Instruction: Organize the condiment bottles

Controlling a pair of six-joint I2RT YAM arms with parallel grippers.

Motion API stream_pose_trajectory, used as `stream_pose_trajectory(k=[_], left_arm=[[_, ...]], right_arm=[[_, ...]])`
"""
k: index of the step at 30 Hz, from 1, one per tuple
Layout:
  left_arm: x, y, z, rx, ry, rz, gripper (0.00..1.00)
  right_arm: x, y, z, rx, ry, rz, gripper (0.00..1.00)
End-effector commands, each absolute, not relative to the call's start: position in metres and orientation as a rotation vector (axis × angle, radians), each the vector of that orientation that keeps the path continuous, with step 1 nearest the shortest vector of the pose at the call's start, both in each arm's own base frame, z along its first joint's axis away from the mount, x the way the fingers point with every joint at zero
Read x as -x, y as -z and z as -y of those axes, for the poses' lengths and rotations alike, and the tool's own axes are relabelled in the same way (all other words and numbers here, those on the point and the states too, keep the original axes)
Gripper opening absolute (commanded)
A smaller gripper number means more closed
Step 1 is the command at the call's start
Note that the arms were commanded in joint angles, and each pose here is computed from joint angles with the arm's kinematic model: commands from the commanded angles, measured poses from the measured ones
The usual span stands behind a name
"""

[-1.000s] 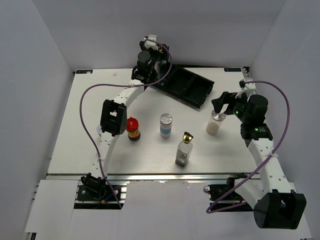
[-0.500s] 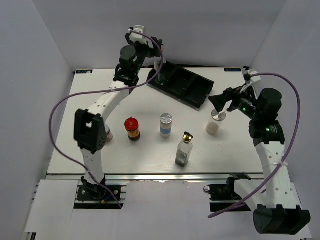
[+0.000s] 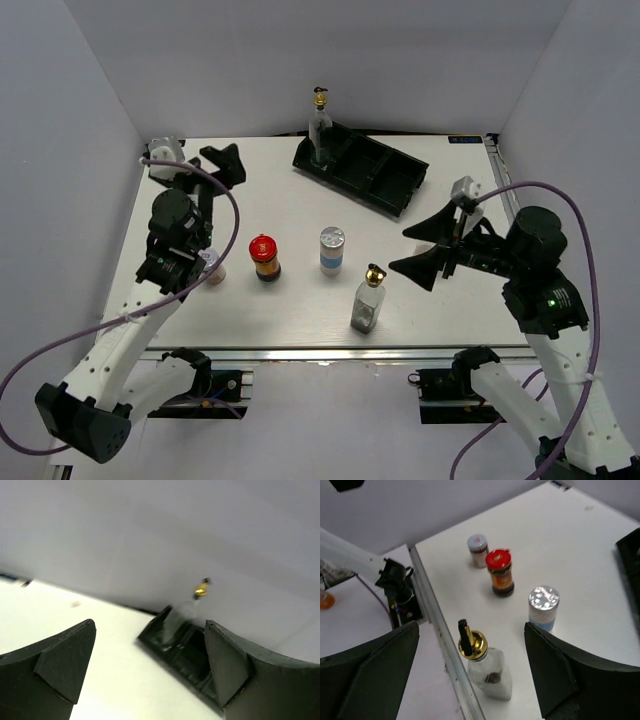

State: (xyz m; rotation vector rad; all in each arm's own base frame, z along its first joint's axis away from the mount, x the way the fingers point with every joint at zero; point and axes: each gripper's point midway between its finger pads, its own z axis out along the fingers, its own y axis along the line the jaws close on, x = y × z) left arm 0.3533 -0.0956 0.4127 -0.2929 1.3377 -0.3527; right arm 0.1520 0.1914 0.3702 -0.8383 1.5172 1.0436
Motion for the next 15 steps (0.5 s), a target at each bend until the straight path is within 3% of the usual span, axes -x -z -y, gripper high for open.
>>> stream_pose_trajectory(k=[1,8,15], left_arm=[[-0.348,-0.338,0.064,0.449,0.172,-1.519,0.98],[-0.335,-0.335,0.04,0.48,0.034,-1.536,0.98],[-0.339,-0.329,0.035,0.484,-0.039,-1.564,0.98]], right_arm=[[-0.145,-0.34,-0.2,0.893,-1.078,-1.651,0.89],[-0.131,-0.304,-0.224,1.088,-1.062,-1.679,0.89],[-0.149,-0.276,-0.233,1.106,-0.921,-1.722,0.89]])
